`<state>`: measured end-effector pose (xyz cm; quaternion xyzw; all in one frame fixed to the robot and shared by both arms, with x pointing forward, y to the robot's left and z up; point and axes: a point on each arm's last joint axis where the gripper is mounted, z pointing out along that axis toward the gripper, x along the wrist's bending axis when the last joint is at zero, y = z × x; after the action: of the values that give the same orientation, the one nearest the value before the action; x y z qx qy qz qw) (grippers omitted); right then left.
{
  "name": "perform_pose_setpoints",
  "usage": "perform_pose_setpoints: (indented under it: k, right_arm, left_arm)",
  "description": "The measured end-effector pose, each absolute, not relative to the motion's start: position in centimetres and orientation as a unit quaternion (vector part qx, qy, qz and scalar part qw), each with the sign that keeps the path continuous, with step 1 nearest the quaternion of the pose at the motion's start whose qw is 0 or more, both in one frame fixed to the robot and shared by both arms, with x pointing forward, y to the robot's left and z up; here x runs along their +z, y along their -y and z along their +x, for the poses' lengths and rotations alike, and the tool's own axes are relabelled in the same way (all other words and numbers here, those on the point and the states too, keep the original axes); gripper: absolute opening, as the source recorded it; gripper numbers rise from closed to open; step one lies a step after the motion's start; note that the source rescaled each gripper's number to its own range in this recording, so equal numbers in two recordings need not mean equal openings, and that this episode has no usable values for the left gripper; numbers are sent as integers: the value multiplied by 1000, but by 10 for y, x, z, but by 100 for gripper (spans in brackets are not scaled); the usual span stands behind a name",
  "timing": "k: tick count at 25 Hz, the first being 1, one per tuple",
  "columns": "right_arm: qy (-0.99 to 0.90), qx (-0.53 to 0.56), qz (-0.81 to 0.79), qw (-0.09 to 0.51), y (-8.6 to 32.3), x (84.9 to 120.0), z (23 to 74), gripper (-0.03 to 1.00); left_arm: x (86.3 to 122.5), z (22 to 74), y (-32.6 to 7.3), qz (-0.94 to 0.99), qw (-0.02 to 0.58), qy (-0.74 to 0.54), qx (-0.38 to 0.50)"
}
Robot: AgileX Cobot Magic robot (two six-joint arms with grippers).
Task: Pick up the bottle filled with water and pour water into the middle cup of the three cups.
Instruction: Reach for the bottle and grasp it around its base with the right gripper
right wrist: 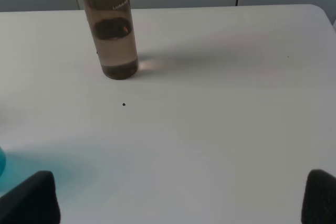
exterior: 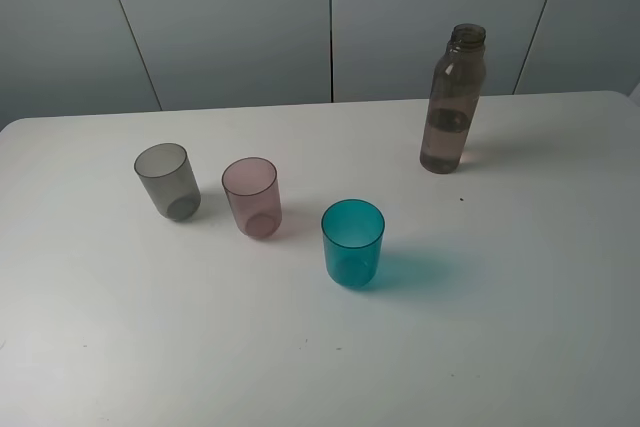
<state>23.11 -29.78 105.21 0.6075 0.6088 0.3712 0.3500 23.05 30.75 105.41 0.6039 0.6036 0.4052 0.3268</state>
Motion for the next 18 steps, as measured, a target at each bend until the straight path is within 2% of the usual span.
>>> perform_pose_setpoints:
  k: [18]
  right_arm:
    - [-609,371,608,350,298,1052,231,100]
  left_arm:
    - [1054,231,-308,603,328,-605,405]
